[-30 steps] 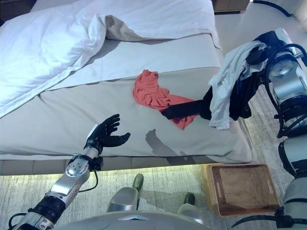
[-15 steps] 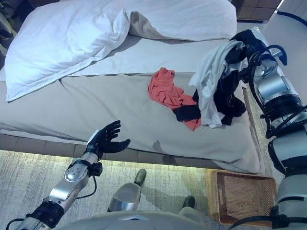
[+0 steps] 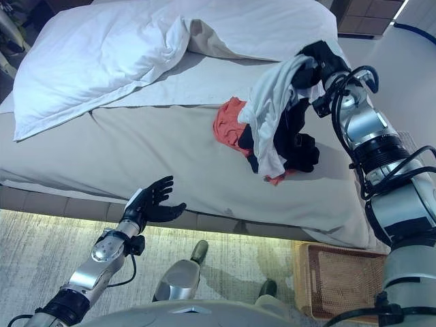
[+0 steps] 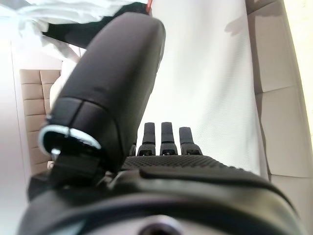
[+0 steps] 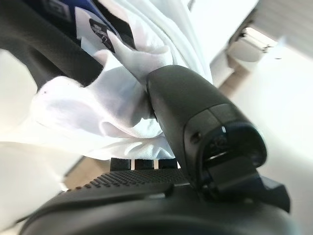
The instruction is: Pick up the clothes from the bed and place them into the basket
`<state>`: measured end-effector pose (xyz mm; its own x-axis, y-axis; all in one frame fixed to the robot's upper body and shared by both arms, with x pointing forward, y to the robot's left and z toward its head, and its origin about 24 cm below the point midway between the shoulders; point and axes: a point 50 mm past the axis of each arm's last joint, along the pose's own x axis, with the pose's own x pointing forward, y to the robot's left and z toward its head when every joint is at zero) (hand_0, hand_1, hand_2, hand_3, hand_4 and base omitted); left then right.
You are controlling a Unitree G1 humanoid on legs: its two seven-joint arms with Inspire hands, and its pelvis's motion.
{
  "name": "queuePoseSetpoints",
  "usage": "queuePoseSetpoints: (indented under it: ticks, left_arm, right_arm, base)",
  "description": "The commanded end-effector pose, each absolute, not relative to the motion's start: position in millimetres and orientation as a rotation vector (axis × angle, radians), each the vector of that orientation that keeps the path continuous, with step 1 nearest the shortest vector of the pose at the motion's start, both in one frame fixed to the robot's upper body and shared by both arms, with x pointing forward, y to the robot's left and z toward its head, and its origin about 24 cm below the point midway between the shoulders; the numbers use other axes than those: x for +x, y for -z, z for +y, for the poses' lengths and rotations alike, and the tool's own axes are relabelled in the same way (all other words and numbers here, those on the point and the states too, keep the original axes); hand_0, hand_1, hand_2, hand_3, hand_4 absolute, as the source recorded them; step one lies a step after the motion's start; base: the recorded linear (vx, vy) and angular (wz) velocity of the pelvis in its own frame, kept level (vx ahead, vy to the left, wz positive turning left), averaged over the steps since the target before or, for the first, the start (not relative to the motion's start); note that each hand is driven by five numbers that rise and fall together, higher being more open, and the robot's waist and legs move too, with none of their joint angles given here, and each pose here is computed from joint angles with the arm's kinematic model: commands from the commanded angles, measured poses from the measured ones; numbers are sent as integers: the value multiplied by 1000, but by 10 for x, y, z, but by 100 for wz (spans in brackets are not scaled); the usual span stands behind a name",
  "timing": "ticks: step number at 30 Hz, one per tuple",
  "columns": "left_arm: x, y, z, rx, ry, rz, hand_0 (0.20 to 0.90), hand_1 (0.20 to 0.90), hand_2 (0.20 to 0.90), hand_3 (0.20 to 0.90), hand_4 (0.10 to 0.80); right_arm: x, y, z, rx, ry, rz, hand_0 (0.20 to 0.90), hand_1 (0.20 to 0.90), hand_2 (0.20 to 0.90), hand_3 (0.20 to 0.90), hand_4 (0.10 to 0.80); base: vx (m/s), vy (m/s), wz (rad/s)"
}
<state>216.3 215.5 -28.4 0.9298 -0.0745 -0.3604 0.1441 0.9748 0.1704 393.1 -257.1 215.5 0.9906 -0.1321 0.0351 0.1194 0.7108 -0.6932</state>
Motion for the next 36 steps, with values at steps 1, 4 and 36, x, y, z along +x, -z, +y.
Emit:
queuePoseSetpoints:
  ticks: [1,4,36]
  left_arm:
    - [2358,32,2041,219,174,183,900,900,900,900,800]
    - [2437,-62,1982,190,169,118,900,900,900,900,800]
    - [2595,-523,1966,117,101,-106,900,900,900,900,800]
  right_arm:
    - [3903,-2723,-2614,-819,214,-201,300,300,300,200,100]
    - [3915,-2672,-2673,-860,226,-175,300,300,300,200,100]
    - [3758,-2881,-3169,-1129,439,3,900,900,900,900,800]
  base:
    - [-157,18,14]
    - [-148,26,17]
    - [-69,1,-4]
